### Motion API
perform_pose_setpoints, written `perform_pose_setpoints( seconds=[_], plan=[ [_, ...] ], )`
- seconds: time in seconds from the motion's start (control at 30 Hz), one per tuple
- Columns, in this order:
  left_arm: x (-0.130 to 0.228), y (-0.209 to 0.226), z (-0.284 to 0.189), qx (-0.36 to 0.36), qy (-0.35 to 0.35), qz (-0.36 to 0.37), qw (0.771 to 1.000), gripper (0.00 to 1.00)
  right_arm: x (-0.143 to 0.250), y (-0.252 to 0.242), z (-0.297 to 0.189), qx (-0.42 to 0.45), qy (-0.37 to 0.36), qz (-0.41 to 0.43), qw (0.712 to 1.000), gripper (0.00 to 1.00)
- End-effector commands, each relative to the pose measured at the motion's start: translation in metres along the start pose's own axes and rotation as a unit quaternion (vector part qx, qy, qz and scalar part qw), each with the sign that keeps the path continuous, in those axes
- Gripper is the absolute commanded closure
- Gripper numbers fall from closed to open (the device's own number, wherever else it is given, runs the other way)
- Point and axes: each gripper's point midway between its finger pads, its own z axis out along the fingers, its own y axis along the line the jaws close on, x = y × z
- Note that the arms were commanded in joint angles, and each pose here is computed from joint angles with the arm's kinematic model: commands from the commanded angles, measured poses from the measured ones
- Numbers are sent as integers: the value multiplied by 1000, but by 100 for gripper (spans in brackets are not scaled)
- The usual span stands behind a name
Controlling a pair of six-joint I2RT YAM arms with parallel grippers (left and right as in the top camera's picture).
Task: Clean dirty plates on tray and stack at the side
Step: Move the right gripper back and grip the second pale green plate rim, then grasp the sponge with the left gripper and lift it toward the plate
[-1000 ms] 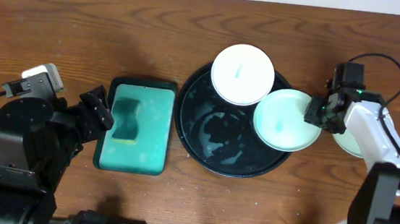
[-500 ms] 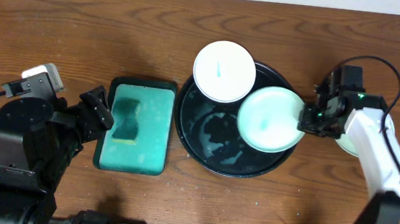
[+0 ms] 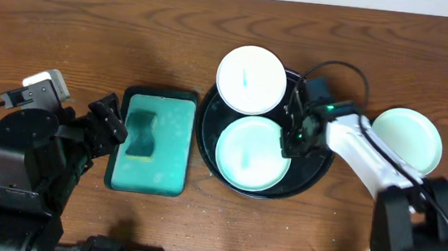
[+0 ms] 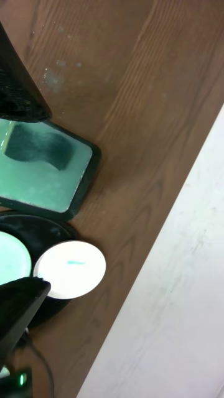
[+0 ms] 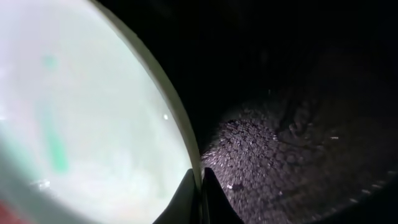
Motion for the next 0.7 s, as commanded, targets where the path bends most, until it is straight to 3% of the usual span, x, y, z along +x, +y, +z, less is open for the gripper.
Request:
perform_pose_setpoints(
  seconds=[0.0,0.03,0.13,0.3,0.47,0.67],
  plan=[
    [-2,-1,-3,3,-3,-8,1000,20,4,-15,16,35,17,24,999,99],
    [0,-2,-2,6,4,-7,1000,20,2,-21,17,46,14,40,998,95],
    [21,3,10,-9,57,-3,998,20,-9,-42,6,63,-13,93,994,71],
    [60,22,41,-67,153,6,986,20,-26,-50,-32,51,-72,73,993,66],
    [93,46,85,-154,237,0,959,22,-34,-33,-82,23,-147,8,989,64],
    [141,74,148,-236,347,11,907,40,-33,-24,-123,14,-208,-3,978,62]
  ],
)
